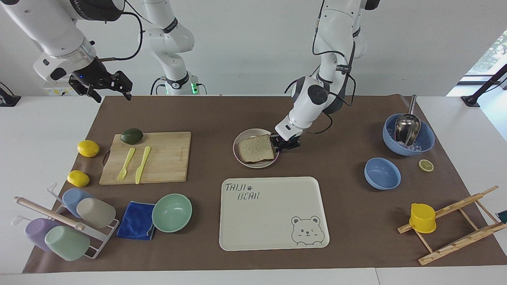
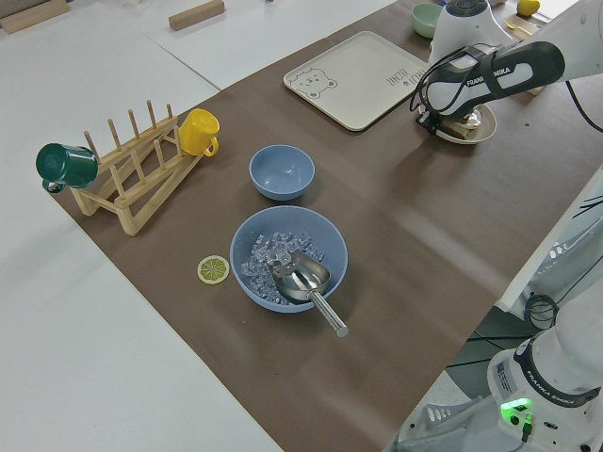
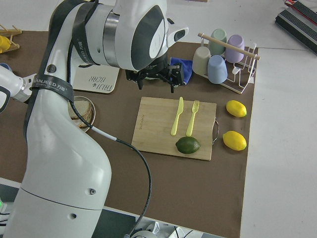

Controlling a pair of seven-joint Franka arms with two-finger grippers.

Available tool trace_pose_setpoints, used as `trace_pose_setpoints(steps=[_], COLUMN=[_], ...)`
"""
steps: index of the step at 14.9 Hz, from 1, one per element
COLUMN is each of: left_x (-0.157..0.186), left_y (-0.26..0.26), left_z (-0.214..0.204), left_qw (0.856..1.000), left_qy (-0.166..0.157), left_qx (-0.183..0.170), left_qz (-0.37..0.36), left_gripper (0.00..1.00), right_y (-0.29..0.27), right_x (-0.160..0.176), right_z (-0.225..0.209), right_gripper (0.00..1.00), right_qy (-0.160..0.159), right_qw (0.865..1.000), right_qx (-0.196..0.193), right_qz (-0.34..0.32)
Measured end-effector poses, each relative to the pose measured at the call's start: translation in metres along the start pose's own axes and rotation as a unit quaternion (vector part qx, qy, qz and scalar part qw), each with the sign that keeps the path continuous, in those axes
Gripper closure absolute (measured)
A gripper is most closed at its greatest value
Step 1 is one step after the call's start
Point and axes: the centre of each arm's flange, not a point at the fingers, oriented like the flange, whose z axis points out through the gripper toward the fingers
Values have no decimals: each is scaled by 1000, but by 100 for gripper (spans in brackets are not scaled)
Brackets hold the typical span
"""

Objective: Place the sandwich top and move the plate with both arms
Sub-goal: 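Slide the plate with the left gripper onto the bear tray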

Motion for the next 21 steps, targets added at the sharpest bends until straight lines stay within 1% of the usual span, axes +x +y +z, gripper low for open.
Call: trace_pose_setpoints(steps=[2,5,8,10,13,15,17,19,21], left_x=[6,27,51,67,102,133,163,182,192], left_y=[-2,-10,-16,-17,-27,-30,-34,-46,-57], left_z=[-7,-34,-63,-77,-94,-93,-81,-68,-55], left_qw=[1000,999,998,996,991,988,985,984,983], left_qy=[-3,-6,5,19,38,39,41,44,47], left_qx=[-9,-20,-43,-53,-69,-73,-72,-67,-61], left_qz=[-11,-25,-50,-74,-112,-134,-150,-160,-168], left_gripper=[96,96,96,96,96,96,96,96,96], right_y=[-1,-2,-2,-2,-2,-2,-2,-2,-2], right_x=[0,0,0,0,0,0,0,0,0], right_z=[0,0,0,1,1,1,1,1,1], right_gripper=[0,0,0,0,0,0,0,0,0], right_qy=[0,0,0,-1,-1,-1,-1,-1,-1], right_qw=[1000,1000,1000,1000,1000,1000,1000,1000,1000], right_qx=[0,0,0,0,0,0,0,0,0], right_qz=[-1,-2,-2,-2,-2,-2,-2,-2,-2])
